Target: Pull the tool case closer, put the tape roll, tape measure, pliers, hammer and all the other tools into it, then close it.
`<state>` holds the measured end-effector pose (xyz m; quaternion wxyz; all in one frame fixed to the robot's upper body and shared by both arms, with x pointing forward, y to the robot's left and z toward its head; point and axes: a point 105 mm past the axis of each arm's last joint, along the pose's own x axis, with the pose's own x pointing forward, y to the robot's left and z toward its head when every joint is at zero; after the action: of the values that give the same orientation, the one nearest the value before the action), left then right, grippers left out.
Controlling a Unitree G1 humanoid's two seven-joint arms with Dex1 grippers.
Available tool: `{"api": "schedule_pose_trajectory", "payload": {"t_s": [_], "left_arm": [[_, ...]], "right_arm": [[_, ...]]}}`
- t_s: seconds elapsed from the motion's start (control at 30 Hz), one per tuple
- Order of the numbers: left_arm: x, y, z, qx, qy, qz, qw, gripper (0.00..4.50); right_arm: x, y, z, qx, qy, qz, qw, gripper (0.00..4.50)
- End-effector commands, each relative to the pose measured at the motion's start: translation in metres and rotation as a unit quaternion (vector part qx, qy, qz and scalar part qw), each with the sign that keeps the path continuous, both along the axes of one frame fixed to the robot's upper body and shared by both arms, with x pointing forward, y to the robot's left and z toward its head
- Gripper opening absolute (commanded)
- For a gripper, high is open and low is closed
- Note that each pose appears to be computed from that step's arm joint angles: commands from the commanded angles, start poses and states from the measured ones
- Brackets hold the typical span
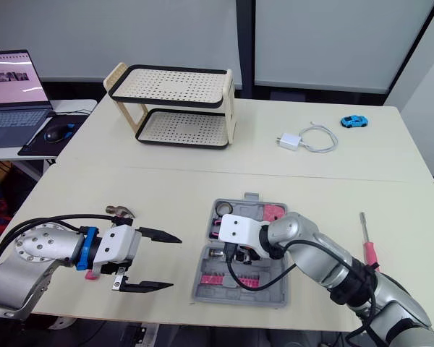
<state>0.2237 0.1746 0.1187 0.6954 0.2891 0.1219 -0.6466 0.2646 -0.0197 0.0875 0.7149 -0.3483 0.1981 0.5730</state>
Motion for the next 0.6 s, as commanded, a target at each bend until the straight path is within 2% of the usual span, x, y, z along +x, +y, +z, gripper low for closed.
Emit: {"api": "schedule_pose_trajectory", "payload": {"t_s": [0.03,0.2,0.33,0.6], "left_arm": [[-0.002,-0.005,0.007,-0.004,-0.017,-0.010,1.000,4.50],[-0.002,-0.004,0.007,-0.006,-0.017,-0.009,1.000,4.50],[-0.003,-0.004,0.007,-0.007,-0.016,-0.009,1.000,4.50],[-0.005,-0.003,0.004,-0.006,-0.013,-0.008,1.000,4.50]], "right_arm": [[-0.002,0.001,0.013,0.016,-0.020,0.018,0.999,1.95],[-0.002,-0.002,-0.001,-0.002,-0.020,0.031,0.999,1.01],[0.000,-0.003,-0.011,-0.009,-0.015,0.029,0.999,0.10],[0.005,-0.007,-0.026,-0.027,-0.013,0.017,0.999,0.04]]}}
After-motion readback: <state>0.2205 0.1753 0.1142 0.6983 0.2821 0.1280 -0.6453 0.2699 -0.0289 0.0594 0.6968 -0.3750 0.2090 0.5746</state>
